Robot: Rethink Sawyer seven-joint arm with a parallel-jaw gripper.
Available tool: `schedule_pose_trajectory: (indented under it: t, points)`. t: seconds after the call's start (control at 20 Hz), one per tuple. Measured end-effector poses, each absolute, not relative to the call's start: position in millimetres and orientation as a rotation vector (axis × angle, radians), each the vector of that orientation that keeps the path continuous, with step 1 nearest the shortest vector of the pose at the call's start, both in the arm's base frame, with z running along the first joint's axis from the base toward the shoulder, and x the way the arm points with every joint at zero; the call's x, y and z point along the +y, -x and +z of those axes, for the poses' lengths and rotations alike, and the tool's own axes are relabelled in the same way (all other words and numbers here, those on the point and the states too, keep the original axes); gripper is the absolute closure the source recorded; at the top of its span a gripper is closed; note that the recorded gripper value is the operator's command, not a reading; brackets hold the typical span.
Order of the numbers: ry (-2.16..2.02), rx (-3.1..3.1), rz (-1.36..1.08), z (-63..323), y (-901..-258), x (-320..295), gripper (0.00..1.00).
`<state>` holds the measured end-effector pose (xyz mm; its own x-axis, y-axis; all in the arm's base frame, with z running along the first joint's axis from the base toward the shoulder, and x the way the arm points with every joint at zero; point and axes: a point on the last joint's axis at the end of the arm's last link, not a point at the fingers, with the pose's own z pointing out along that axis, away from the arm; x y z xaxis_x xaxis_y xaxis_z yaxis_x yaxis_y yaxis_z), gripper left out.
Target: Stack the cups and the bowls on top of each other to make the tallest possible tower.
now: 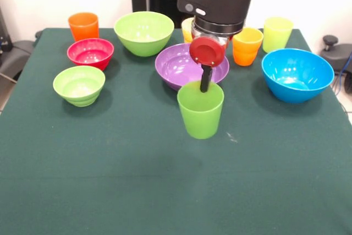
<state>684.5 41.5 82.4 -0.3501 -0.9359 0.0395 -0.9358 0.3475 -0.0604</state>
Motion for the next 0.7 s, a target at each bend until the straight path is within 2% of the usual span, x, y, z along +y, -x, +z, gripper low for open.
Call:
schedule_pose_trajectory:
  t: [0.7]
  points:
    - [1.733, 2.58, -0.16, 66, -684, 17, 1.0]
